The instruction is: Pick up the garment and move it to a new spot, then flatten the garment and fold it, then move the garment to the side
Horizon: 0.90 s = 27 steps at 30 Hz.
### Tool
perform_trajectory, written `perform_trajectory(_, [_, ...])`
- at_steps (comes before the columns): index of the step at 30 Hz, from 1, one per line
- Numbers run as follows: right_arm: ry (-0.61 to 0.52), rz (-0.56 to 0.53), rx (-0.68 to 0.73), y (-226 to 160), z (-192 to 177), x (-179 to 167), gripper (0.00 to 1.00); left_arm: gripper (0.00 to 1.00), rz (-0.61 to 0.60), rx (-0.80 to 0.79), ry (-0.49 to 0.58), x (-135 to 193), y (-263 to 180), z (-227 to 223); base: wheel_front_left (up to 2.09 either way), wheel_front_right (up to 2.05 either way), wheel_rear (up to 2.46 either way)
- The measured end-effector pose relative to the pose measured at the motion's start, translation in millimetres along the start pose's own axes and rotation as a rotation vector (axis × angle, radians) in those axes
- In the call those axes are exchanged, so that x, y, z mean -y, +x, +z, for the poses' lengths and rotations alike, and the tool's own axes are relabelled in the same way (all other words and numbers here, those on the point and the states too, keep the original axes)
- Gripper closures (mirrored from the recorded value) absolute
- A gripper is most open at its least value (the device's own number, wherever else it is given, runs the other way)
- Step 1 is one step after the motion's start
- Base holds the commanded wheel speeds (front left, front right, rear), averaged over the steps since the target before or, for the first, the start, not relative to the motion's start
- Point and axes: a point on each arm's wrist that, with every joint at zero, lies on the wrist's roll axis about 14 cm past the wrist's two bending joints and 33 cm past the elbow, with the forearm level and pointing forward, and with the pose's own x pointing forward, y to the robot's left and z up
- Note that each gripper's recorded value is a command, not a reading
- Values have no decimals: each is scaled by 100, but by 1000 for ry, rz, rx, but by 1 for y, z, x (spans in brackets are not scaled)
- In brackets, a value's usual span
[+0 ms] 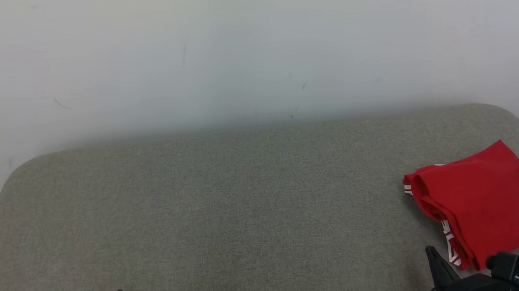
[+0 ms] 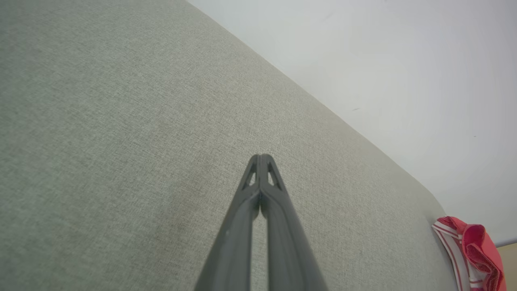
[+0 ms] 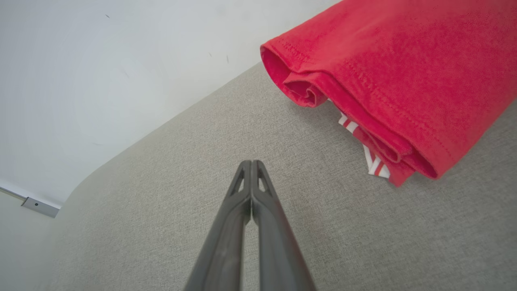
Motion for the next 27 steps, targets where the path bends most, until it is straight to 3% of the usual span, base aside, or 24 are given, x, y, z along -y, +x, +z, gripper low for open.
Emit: perform_trajectory(27, [372,18,8,12,12,-1,100,100,-13,-19,-380,-2,12,6,0,0,0])
